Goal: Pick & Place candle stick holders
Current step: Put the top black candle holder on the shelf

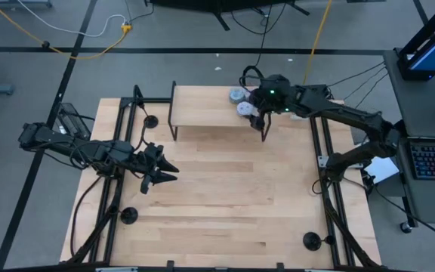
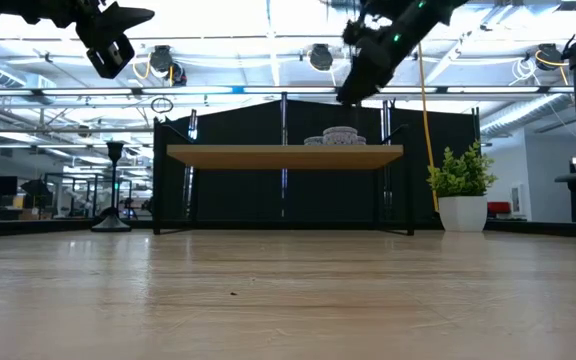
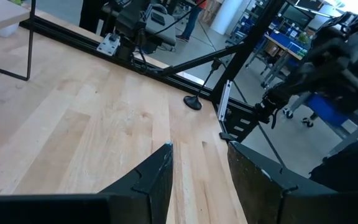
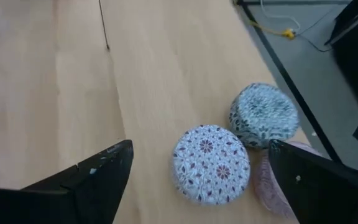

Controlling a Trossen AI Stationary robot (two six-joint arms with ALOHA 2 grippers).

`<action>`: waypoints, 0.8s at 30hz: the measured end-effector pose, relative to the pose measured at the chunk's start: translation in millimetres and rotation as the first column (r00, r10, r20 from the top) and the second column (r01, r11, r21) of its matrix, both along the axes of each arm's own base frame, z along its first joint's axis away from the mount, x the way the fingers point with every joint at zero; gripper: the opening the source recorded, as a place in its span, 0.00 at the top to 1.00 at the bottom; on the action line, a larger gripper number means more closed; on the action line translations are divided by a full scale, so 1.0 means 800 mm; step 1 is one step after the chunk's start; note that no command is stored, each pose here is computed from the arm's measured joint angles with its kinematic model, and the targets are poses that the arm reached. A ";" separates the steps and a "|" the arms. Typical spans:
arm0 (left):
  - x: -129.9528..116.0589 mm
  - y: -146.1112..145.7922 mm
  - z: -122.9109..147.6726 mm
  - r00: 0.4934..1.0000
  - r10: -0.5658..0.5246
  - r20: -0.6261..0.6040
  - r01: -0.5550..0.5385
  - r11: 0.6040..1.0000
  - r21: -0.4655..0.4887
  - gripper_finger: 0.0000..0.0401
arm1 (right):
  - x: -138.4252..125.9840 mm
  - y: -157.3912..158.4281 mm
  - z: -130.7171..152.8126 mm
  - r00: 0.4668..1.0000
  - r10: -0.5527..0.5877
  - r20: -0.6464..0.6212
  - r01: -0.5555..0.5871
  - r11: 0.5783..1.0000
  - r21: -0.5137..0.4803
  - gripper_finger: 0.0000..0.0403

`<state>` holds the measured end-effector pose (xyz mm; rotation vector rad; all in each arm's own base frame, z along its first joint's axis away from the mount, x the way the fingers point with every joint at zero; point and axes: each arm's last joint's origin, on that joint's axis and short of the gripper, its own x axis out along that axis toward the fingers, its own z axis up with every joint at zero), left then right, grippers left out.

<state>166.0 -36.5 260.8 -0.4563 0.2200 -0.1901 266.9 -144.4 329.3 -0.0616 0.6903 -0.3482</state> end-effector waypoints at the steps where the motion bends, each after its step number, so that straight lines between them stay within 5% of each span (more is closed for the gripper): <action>1: 0.000 0.000 0.000 1.000 0.000 0.000 0.000 1.000 0.001 0.60 | -0.005 0.003 0.006 1.000 -0.009 0.018 0.009 1.000 0.009 0.09; 14: 0.000 0.000 0.000 1.000 0.007 0.003 -0.007 1.000 0.011 0.60 | -0.067 0.037 0.055 0.987 -0.101 0.124 0.090 0.991 0.094 0.09; 24: 0.000 0.001 0.000 1.000 0.027 0.003 -0.027 1.000 0.012 0.60 | -0.079 0.044 0.056 0.982 -0.153 0.108 0.134 0.977 0.168 0.09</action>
